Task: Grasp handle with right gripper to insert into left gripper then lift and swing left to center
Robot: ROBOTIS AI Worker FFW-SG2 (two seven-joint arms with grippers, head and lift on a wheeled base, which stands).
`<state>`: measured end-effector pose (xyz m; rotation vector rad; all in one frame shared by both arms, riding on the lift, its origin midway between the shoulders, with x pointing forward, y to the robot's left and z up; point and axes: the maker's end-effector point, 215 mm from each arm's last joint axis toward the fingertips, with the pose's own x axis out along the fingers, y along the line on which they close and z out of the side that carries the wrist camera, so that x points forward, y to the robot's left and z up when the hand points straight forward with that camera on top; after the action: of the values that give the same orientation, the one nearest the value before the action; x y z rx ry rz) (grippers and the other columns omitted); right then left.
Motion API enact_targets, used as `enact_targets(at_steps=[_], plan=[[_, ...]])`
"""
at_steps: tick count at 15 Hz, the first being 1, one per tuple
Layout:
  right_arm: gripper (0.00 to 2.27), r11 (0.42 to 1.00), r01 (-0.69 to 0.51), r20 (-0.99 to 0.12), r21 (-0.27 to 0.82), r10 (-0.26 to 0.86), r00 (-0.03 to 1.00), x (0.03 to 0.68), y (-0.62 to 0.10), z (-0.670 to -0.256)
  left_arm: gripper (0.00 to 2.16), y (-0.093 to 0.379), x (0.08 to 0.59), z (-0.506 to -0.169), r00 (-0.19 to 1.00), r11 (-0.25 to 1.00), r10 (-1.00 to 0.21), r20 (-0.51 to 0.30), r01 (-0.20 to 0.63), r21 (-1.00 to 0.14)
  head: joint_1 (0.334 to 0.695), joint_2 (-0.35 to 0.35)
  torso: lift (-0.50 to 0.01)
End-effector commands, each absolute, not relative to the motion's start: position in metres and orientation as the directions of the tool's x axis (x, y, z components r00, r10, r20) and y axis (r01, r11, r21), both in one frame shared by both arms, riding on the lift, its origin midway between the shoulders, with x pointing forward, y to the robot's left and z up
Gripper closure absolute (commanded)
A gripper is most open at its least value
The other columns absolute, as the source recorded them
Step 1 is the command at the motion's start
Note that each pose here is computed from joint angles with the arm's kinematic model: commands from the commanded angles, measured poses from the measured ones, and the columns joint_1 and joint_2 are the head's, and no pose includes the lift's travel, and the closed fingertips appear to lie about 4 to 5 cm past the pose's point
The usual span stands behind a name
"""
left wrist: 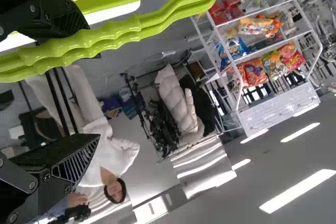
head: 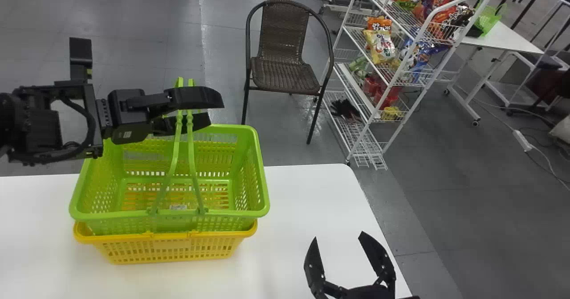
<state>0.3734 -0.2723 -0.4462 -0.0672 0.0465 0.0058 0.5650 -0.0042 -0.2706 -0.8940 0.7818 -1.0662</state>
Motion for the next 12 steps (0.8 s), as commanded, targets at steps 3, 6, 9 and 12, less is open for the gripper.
enact_targets(at_steps=[3, 6, 9, 12], plan=[[0.04, 0.998, -0.005, -0.049, -0.064, 0.002, 0.999, 0.371, -0.273, -0.449, 0.34, 0.002, 0.571, -0.233, 0.281, 0.191, -0.957, -0.077, 0.406, -0.894, 0.695, -0.317, 0.000], [0.04, 0.998, -0.004, -0.048, -0.063, 0.001, 0.999, 0.371, -0.272, -0.449, 0.34, 0.008, 0.575, -0.207, 0.264, 0.186, -0.962, -0.076, 0.420, -0.888, 0.695, -0.309, 0.000], [0.04, 0.998, -0.002, -0.048, -0.060, 0.000, 0.999, 0.371, -0.272, -0.449, 0.34, 0.007, 0.574, -0.185, 0.237, 0.173, -0.969, -0.073, 0.437, -0.883, 0.695, -0.302, 0.000], [0.04, 0.998, -0.002, -0.048, -0.060, 0.000, 0.999, 0.371, -0.271, -0.449, 0.34, 0.017, 0.575, -0.166, 0.205, 0.138, -0.977, -0.057, 0.406, -0.903, 0.695, -0.303, 0.000]])
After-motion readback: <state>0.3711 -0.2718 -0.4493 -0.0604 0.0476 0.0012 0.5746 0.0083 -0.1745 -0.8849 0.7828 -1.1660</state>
